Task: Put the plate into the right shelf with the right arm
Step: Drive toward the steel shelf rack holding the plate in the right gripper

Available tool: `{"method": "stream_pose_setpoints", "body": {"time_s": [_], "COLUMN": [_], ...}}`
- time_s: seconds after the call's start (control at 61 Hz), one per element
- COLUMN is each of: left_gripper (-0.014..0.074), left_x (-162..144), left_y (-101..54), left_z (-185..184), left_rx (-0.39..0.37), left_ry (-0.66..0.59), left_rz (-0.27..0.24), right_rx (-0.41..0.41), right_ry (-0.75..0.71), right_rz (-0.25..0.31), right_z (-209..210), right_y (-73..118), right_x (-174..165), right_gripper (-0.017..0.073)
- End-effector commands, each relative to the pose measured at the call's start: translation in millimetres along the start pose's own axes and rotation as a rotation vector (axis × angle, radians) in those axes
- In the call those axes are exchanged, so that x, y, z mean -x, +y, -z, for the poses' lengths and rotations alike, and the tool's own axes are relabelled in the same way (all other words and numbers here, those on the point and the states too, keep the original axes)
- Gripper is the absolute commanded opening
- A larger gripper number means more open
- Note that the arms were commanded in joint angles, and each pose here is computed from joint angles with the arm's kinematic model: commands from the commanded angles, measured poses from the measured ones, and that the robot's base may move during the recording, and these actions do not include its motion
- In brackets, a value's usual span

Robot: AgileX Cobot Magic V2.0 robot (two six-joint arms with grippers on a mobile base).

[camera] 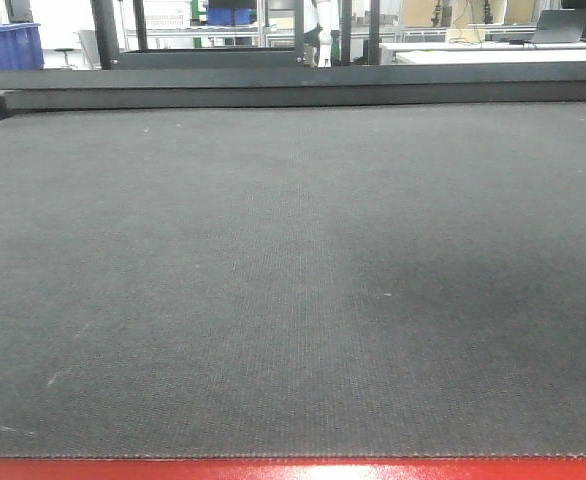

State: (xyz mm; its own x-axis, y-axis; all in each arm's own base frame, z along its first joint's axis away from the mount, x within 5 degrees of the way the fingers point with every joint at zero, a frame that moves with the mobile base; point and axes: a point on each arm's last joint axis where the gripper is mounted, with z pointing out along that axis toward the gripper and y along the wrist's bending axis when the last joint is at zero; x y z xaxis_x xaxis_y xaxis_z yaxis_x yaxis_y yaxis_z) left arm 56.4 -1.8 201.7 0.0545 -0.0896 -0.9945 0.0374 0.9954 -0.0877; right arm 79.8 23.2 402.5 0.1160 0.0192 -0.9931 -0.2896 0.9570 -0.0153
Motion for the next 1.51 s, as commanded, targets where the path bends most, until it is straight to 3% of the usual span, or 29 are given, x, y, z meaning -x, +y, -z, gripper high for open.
{"method": "stream_pose_setpoints", "body": {"time_s": [0.0, 1.492], "left_gripper": [-0.0047, -0.0047], "left_x": [6.4, 6.4], "left_y": [-1.0, -1.0], "left_z": [1.1, 1.1], "left_rx": [-0.016, -0.016], "left_ry": [-0.093, -0.093], "left_rz": [0.006, 0.006], "right_rx": [0.032, 0.032], "right_ry": [-0.112, -0.111], "right_rz": [0.023, 0.023], "right_z": [2.0, 1.8], "right_y": [2.6, 2.7], "right_x": [18.3, 18.2], "right_gripper": [0.0063, 0.0063]}}
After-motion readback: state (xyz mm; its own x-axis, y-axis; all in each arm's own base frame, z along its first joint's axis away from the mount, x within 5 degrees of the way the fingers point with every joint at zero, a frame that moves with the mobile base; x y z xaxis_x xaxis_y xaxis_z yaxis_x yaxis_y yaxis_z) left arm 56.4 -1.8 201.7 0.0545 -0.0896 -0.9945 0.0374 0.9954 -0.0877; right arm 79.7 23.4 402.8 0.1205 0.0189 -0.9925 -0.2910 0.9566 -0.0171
